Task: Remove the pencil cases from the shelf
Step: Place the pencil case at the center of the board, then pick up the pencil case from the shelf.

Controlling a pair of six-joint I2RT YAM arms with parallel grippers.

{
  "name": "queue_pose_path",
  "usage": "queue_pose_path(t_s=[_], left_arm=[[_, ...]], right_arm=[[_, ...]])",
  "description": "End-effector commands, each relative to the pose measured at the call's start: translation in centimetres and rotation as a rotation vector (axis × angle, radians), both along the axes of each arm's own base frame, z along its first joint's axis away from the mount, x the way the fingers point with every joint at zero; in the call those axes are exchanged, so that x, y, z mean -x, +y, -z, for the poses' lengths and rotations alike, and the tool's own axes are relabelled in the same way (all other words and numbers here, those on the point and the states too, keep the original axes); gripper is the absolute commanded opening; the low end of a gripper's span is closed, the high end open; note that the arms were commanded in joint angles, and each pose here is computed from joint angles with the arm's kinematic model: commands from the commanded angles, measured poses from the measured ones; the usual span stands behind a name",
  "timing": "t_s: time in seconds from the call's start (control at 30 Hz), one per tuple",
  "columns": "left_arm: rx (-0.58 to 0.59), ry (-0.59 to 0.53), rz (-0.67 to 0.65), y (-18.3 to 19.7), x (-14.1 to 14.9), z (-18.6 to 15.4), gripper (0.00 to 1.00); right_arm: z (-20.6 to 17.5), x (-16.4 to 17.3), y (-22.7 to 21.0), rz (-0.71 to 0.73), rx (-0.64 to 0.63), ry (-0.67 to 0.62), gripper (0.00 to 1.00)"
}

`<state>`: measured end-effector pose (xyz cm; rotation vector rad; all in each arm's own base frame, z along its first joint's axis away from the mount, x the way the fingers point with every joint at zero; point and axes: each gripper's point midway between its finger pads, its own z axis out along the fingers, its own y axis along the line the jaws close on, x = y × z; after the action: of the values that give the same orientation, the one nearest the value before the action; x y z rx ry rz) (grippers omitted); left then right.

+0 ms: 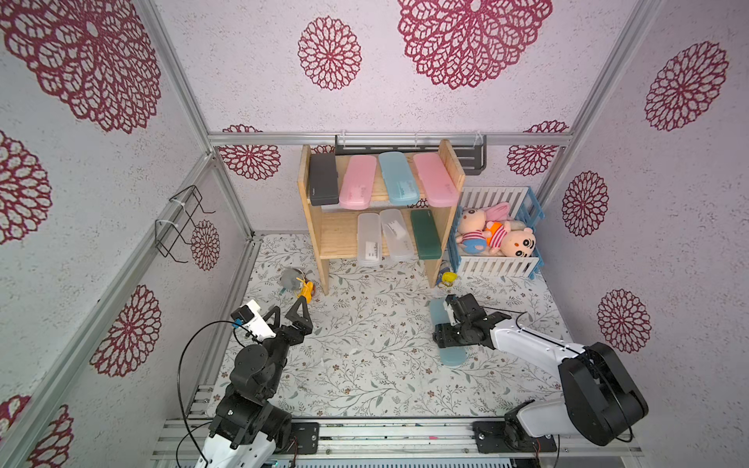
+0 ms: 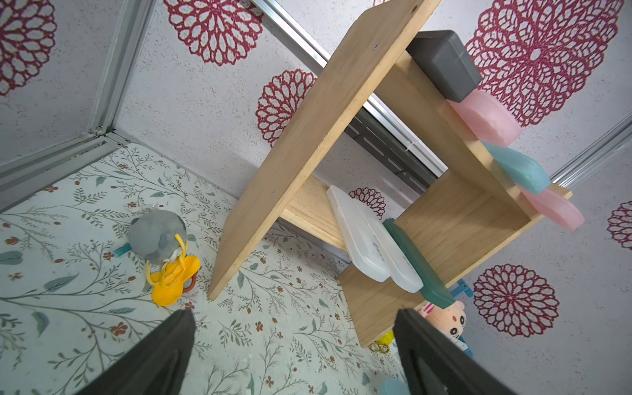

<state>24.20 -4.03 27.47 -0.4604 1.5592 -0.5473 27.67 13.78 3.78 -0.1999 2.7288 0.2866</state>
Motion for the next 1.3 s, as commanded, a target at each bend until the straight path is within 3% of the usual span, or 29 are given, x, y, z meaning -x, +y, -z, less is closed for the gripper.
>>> queue_pose_path(t_s=[0.0, 0.1, 0.27, 0.47, 0.8, 0.97, 1.27], left_arm=[[-0.025, -0.025, -0.01, 0.0, -0.3, -0.5, 0.97], [-0.003, -0.012, 0.01, -0.6, -0.9, 0.0, 0.97], [0.079, 0.001, 0.065, -2.1, -2.1, 0.8, 0.97], [0.163, 0.01, 0.121, -3.8, -3.5, 0.7, 0.97], [0.446, 0.046, 0.301, -9.8, -8.1, -0.7, 0.97], [0.563, 0.052, 0.419, -13.5, -10.9, -1.4, 0.97], [0.595, 0.119, 0.44, -16.6, -15.1, -0.6, 0.97]], right_arm=[[-1.2, -2.3, 1.0, -0.017, -0.037, -0.096, 0.69], [0.1, -2.3, 1.0, -0.019, -0.023, -0.066, 0.77], [0.3, -2.4, 0.7, -0.009, -0.004, -0.051, 0.99], [-4.4, -4.0, 0.3, 0.012, -0.003, -0.183, 0.99], [-17.9, -6.5, 0.0, 0.083, -0.111, -0.537, 0.99], [-21.2, -7.0, 0.1, 0.093, -0.148, -0.627, 0.99], [-22.8, -6.9, -0.1, 0.093, -0.18, -0.674, 0.99]])
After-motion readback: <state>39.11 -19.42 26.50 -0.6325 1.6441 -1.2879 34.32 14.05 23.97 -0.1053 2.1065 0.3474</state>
